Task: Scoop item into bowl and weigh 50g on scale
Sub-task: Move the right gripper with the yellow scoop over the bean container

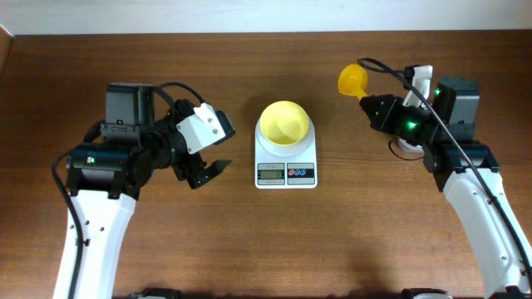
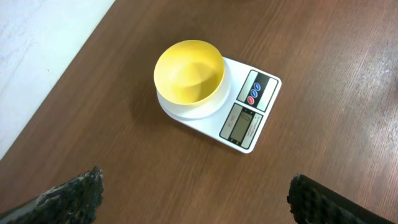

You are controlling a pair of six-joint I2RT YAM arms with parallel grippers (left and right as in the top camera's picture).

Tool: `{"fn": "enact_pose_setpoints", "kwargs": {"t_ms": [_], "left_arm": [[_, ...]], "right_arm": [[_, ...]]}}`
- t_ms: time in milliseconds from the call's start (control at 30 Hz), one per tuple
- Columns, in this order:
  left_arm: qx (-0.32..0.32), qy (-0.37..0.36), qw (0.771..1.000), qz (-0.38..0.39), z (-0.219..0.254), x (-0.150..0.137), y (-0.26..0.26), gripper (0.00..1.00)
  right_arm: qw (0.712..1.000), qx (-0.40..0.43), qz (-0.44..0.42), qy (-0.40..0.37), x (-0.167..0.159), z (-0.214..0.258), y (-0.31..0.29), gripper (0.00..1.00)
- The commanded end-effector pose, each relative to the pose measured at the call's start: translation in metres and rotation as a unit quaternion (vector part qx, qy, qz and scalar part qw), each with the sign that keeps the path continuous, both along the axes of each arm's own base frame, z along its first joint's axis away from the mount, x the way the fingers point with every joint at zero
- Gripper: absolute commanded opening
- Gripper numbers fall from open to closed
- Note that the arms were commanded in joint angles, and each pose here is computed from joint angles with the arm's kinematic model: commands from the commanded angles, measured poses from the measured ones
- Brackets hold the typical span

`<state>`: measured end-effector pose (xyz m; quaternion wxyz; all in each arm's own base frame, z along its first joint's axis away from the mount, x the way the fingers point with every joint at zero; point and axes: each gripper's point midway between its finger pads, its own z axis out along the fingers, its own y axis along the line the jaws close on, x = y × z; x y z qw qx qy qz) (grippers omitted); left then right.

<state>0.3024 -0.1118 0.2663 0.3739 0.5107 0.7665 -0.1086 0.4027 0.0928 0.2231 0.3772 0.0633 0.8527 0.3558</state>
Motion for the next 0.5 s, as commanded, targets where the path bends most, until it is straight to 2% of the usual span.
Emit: {"fn": "enact_pose_setpoints", "kwargs": {"t_ms": [0,133,467], "left_arm": [[-0.010,0.000,1.000,0.013,0.0074,0.0002,-0.0007,0.99],[-0.027,0.021,0.999,0.038,0.0072,0.0001,-0.0007,0.99],[-0.027,0.021,0.999,0.038,0.0071,0.0000,-0.0005,0.99]], "right_arm": [[1.000,0.007,0.003,-0.003,-0.0012,0.0070,0.0013,0.04],[1.000,0.007,0.003,0.002,-0.0024,0.0054,0.0013,0.04],[1.000,0.019,-0.006,0.011,-0.0018,0.0058,0.0011,0.04]]}}
